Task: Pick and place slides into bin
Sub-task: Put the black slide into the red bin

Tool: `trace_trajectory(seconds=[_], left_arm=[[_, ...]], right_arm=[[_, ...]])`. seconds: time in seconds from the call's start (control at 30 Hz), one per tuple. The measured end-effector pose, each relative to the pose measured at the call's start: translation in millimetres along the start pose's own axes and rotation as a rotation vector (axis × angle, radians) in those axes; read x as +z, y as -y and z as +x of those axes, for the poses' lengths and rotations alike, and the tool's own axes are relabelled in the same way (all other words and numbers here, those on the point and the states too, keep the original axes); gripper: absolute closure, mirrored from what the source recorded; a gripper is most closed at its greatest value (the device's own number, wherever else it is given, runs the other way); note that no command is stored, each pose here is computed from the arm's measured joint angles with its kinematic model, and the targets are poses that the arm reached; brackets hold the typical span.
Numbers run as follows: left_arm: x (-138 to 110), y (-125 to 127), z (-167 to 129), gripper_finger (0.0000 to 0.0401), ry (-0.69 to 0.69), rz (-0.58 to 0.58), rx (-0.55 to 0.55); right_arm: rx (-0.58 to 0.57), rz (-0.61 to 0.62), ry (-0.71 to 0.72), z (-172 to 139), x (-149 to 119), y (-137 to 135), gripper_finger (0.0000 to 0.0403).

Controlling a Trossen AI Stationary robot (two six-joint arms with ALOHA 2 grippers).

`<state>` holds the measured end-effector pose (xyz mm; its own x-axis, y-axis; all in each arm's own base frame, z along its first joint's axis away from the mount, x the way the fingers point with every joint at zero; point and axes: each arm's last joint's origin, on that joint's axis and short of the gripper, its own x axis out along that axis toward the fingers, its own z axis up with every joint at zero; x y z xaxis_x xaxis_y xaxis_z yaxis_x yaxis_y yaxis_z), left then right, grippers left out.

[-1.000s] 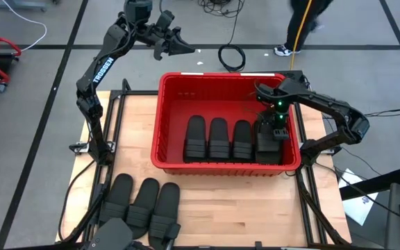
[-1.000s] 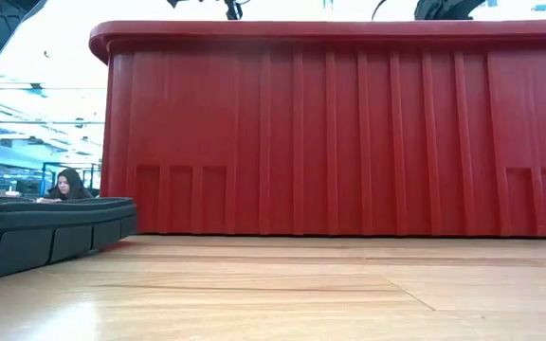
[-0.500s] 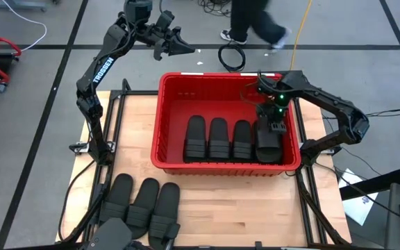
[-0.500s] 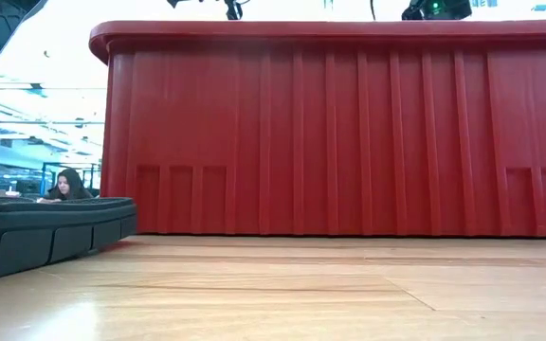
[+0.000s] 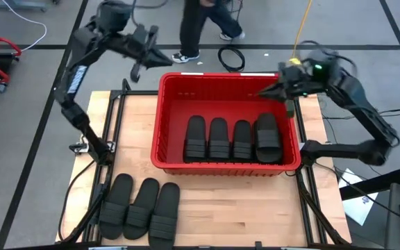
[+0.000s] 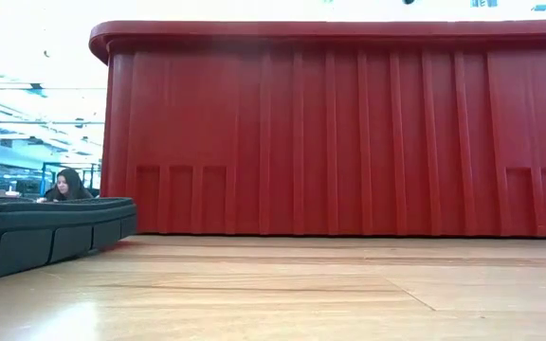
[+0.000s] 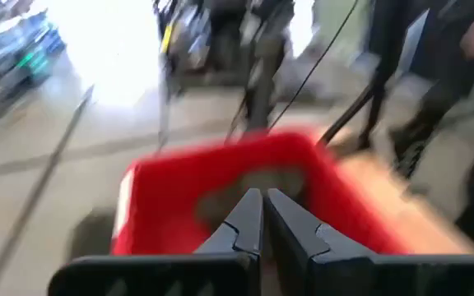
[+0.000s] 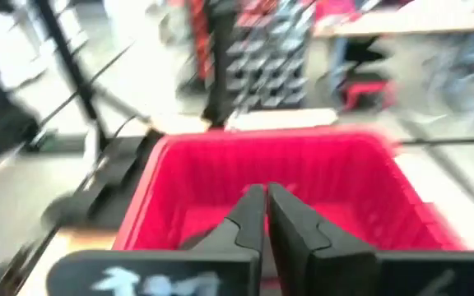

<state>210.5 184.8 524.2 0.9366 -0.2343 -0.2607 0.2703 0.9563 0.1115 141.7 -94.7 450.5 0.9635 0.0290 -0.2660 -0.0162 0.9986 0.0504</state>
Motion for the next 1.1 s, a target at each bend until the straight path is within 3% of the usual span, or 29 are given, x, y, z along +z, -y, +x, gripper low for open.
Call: trace_trajectory(seconds=[0.1, 0.27, 0.47, 0.53, 0.73, 0.93, 1.1], left_arm=[[4.7, 25.4, -6.8, 0.0388, -0.118, 0.016, 0.093], [18.5, 57.3, -12.2, 0.0398, -0.122, 0.045, 0.089], [20.1, 88.4, -16.3, 0.04, -0.156, -0.021, -0.016], [15.1, 97.0, -17.7, 0.04, -0.203, -0.077, -0.067], [9.3, 109.7, -13.2, 0.0401, -0.16, -0.119, -0.235], [-25.1, 115.4, -0.4, 0.0401, -0.164, -0.198, -0.378], [-66.8, 119.6, 14.3, 0.0401, -0.12, -0.293, -0.484]], right_arm=[[-0.053, 0.065, 0.092, -13.3, -5.2, -11.8, 0.0391], [-0.172, 0.199, 0.2, -6.3, -32.8, -14.9, 0.0401], [-0.067, 0.24, 0.479, 10.7, -61.7, -22.8, 0.0402], [-0.084, 0.262, 0.544, 14.1, -71.1, -24.2, 0.0402], [-0.092, 0.263, 0.577, 21.5, -80.5, -29.8, 0.0402], [-0.022, 0.183, 0.665, 27.9, -70.6, -41.4, 0.0403], [0.051, 0.18, 0.645, 42.7, -63.0, -54.2, 0.0403]])
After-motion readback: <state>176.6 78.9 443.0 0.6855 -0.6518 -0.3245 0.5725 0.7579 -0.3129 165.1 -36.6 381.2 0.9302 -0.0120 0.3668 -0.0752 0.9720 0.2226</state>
